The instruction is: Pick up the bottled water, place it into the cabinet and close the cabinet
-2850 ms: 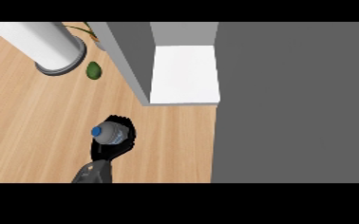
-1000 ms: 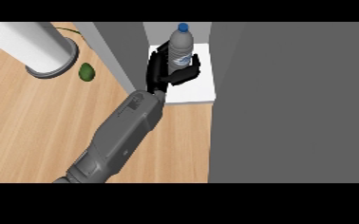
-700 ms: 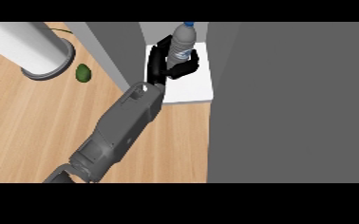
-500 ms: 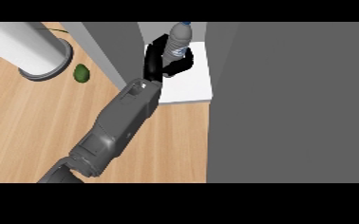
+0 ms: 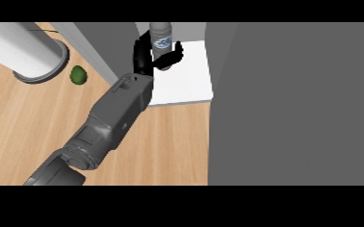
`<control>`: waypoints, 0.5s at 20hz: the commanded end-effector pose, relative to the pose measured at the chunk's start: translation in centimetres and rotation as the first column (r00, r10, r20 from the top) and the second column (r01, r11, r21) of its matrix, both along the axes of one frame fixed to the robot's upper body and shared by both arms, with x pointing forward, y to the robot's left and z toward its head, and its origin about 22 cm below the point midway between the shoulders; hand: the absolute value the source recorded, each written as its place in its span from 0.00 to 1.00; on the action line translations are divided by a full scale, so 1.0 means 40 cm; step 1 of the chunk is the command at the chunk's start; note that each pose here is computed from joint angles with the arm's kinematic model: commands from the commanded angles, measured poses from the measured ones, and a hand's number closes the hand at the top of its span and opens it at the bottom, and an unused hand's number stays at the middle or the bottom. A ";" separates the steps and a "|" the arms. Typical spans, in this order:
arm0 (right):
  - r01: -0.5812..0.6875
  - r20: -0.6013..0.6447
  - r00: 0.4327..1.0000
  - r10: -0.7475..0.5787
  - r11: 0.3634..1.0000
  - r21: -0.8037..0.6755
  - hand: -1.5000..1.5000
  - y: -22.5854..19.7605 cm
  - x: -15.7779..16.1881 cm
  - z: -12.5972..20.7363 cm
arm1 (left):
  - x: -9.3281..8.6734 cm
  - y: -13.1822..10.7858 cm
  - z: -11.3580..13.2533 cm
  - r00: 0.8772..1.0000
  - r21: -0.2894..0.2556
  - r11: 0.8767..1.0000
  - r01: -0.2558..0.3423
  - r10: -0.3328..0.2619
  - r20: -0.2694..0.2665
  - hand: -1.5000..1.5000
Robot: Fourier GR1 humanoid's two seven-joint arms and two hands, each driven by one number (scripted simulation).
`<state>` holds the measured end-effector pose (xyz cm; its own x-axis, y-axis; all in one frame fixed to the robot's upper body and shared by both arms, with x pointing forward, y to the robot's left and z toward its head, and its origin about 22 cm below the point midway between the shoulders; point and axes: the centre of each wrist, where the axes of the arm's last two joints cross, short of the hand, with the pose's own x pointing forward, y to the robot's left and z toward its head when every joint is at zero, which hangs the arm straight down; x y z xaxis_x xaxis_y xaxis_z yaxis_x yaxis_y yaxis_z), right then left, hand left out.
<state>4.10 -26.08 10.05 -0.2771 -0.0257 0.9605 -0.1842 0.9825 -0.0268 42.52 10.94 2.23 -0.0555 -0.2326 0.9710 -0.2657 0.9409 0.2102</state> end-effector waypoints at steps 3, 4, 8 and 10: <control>-0.019 0.030 0.999 0.017 0.998 0.065 0.00 -0.001 0.000 0.012 | 0.011 0.030 0.001 0.997 0.142 0.989 -0.040 0.030 0.073 0.00; -0.014 0.021 1.000 0.013 0.998 0.059 0.00 0.009 -0.003 0.016 | 0.006 0.017 -0.004 0.996 0.138 0.989 -0.050 0.039 0.084 0.00; -0.026 0.021 0.999 0.025 0.998 0.054 0.00 0.001 -0.004 0.025 | 0.039 0.032 0.055 0.994 0.183 0.980 -0.075 0.058 0.096 0.00; -0.068 0.026 0.997 0.067 0.996 0.054 0.00 0.004 -0.013 0.028 | 0.039 0.029 0.055 0.994 0.159 0.984 -0.078 0.065 0.089 0.00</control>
